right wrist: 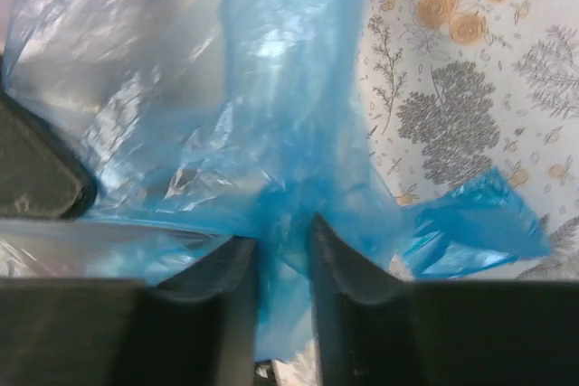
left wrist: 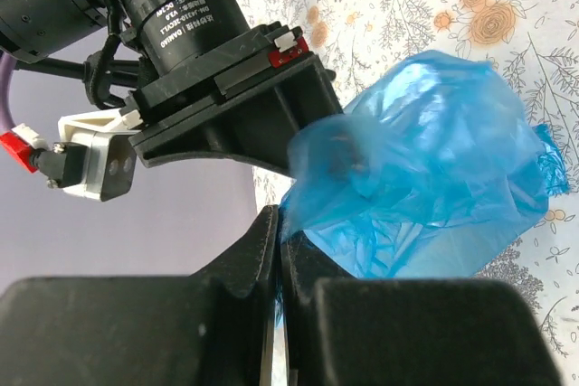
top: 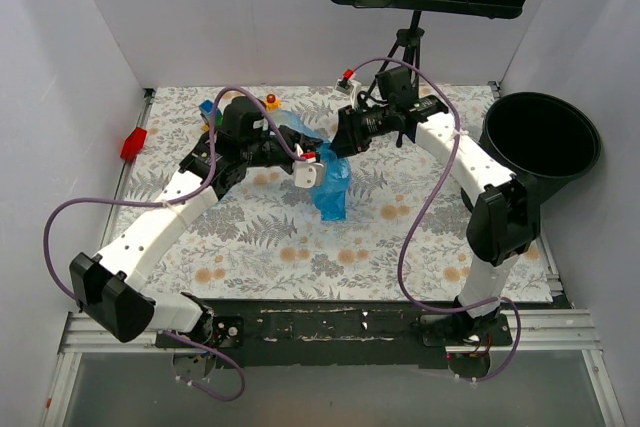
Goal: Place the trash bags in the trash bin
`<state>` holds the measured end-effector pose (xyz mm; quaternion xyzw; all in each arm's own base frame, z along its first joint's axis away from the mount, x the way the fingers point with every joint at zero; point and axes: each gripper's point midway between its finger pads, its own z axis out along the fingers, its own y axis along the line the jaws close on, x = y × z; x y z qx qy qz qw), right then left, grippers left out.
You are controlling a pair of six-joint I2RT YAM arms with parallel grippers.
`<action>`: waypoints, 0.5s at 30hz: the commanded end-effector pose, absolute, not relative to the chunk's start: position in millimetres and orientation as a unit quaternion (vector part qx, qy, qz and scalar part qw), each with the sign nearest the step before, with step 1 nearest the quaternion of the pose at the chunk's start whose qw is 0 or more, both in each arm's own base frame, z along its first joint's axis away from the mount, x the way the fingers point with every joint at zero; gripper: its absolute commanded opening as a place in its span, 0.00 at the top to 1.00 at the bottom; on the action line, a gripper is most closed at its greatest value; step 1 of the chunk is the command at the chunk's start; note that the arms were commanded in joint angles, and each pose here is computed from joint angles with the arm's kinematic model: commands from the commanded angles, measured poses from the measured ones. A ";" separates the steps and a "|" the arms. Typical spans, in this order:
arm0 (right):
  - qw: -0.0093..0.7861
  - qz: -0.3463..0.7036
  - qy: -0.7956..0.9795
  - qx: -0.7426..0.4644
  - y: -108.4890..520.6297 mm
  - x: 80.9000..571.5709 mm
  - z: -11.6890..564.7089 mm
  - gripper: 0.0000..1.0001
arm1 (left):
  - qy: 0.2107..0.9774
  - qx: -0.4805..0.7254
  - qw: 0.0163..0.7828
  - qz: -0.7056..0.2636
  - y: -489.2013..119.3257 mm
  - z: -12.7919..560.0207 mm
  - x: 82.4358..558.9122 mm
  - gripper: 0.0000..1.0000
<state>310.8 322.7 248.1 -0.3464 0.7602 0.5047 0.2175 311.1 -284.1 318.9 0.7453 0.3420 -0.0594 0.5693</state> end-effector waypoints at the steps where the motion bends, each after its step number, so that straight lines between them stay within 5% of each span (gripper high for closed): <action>1: 0.270 0.459 0.779 -0.330 319.5 339.1 249.7 0.84 | 0.320 0.729 0.604 -0.044 -279.5 348.4 299.7 1.00; 5: 0.334 0.358 0.819 -0.299 288.3 387.2 244.8 0.99 | 0.340 0.742 0.573 -0.069 -265.0 338.7 273.4 1.00; 10: 0.407 0.233 0.855 -0.223 221.0 453.3 253.9 0.99 | 0.395 0.760 0.496 -0.138 -235.7 290.2 218.3 1.00; 15: 0.442 0.221 0.839 -0.227 203.3 468.3 275.6 0.99 | 0.455 0.728 0.480 -0.178 -230.2 270.4 205.2 1.00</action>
